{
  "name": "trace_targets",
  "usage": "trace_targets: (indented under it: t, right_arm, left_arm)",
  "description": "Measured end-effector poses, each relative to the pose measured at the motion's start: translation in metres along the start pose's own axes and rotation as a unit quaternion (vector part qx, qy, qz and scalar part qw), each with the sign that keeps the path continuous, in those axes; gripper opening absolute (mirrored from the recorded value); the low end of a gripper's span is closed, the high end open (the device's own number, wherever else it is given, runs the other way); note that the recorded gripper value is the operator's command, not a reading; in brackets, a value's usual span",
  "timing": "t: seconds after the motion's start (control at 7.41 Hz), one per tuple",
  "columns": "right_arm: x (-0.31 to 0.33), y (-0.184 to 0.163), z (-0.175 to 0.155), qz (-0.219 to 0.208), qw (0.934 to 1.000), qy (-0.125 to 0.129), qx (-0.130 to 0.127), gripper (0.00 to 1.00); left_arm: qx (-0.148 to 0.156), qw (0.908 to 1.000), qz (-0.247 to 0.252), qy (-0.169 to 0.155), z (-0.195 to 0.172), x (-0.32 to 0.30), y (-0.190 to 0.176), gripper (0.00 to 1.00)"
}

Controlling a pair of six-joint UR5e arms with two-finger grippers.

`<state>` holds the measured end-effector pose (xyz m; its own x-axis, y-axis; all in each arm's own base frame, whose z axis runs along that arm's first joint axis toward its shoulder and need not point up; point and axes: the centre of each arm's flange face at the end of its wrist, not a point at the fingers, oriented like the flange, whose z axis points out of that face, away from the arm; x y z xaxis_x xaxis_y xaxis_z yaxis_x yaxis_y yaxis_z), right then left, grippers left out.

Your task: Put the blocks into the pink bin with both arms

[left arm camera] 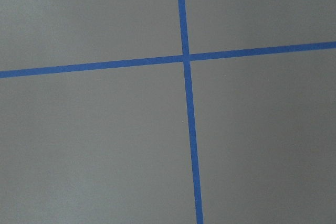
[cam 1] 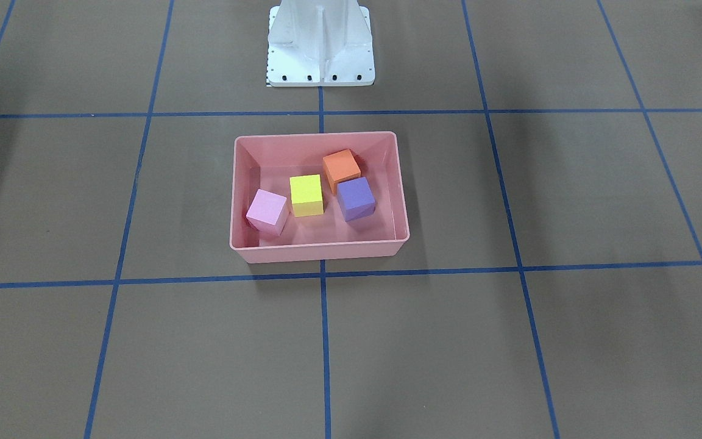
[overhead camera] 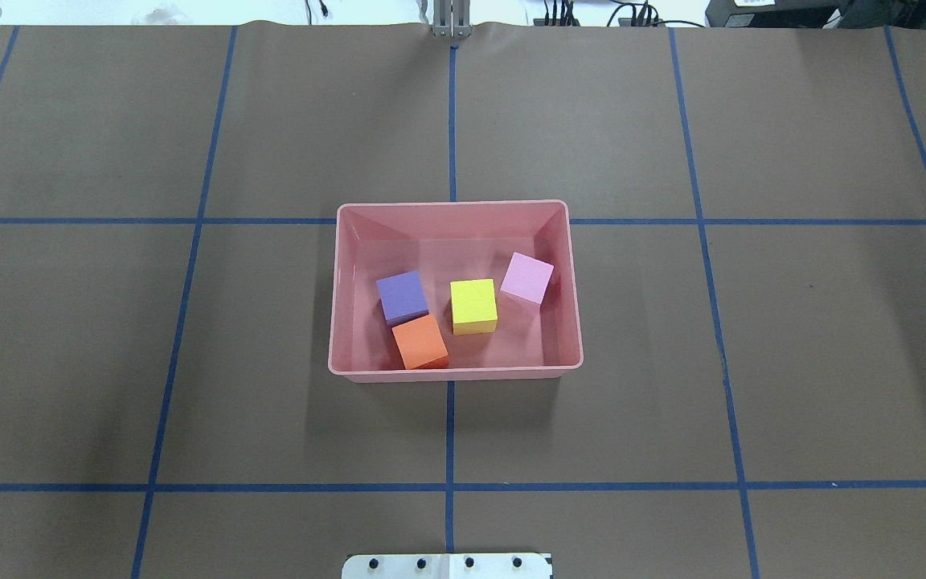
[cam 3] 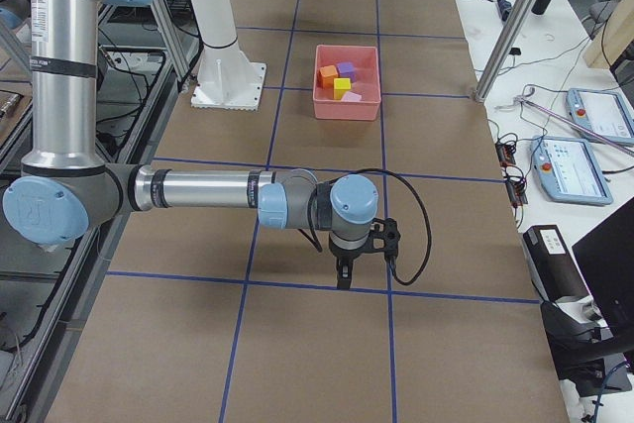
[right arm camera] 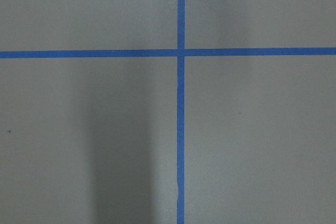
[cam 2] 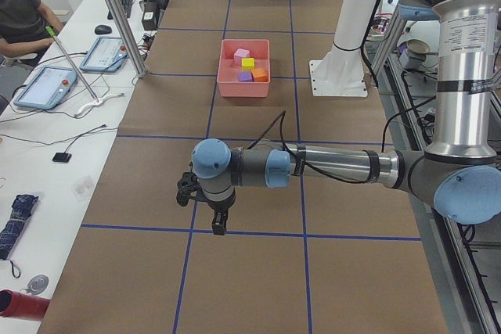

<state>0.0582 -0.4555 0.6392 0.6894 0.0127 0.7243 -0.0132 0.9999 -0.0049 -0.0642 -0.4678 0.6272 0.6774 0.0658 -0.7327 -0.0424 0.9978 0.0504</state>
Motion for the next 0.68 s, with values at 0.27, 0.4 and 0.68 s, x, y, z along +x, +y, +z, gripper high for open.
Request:
trace_targets:
  t: [0.27, 0.4, 0.68]
  right_arm:
    - [-0.001, 0.0, 0.0, 0.0, 1.0, -0.001, 0.0, 1.0]
    - [-0.001, -0.001, 0.0, 0.0, 1.0, -0.001, 0.0, 1.0]
    - [-0.001, -0.001, -0.001, 0.0, 1.0, -0.001, 0.001, 1.0]
  left_arm:
    - [0.003, 0.9999, -0.011, 0.005, -0.008, -0.003, -0.002, 1.0]
    - [-0.001, 0.9998, -0.019, 0.006, -0.011, -0.004, -0.003, 1.0]
    - [-0.004, 0.9996, -0.026, 0.01, -0.017, -0.004, -0.006, 1.0]
